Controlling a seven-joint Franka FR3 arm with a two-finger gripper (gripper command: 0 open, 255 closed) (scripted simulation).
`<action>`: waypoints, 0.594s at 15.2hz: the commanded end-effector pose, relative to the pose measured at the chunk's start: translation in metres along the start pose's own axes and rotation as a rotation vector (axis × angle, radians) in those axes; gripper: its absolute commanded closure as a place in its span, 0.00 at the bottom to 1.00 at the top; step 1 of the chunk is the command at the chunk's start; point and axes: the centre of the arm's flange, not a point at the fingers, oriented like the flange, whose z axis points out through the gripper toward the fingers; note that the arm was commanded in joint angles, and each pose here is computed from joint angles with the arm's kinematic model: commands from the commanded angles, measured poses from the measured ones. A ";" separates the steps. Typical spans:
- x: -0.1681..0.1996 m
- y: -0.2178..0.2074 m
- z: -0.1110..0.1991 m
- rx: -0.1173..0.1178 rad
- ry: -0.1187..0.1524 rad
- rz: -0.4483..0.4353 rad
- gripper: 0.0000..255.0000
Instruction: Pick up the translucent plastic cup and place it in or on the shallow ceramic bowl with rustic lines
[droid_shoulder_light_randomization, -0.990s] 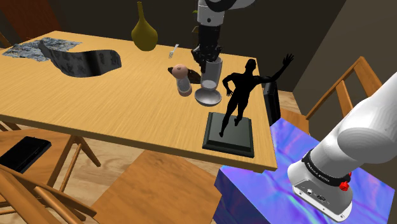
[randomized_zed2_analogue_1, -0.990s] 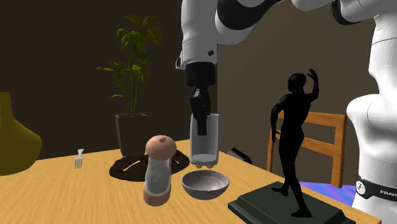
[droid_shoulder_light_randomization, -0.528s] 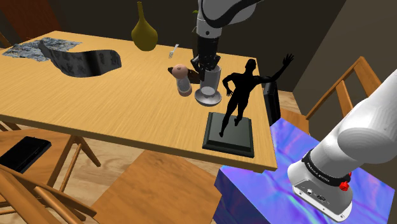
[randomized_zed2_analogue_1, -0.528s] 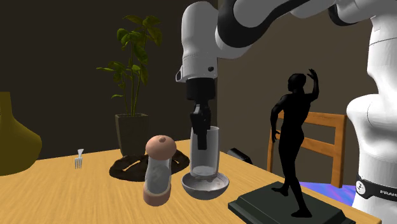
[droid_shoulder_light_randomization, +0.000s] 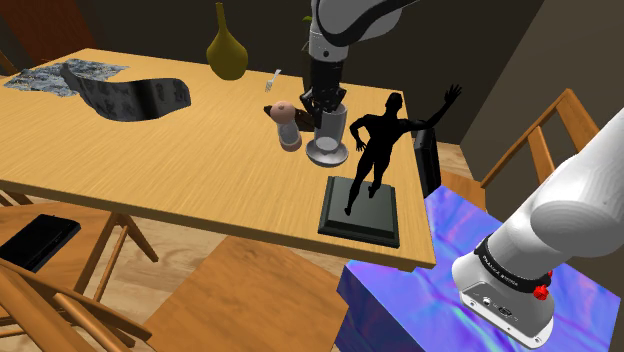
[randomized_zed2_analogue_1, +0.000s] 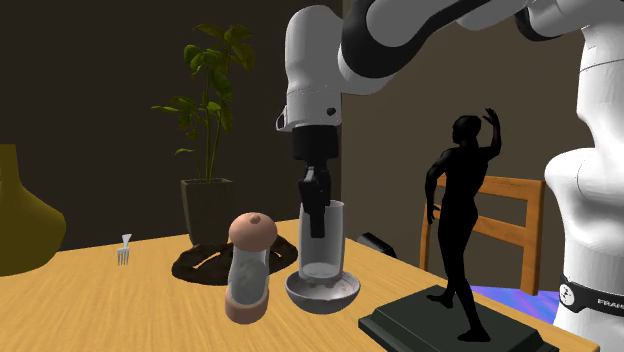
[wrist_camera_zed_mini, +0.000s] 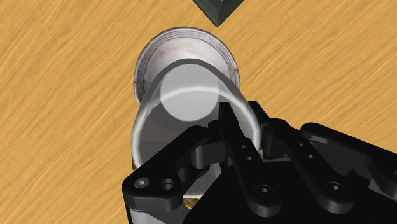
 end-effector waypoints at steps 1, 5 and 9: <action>0.000 0.000 0.000 0.000 0.001 0.000 0.00; 0.000 0.000 0.000 0.000 0.001 0.000 0.00; 0.000 0.000 -0.040 0.000 0.001 0.000 0.00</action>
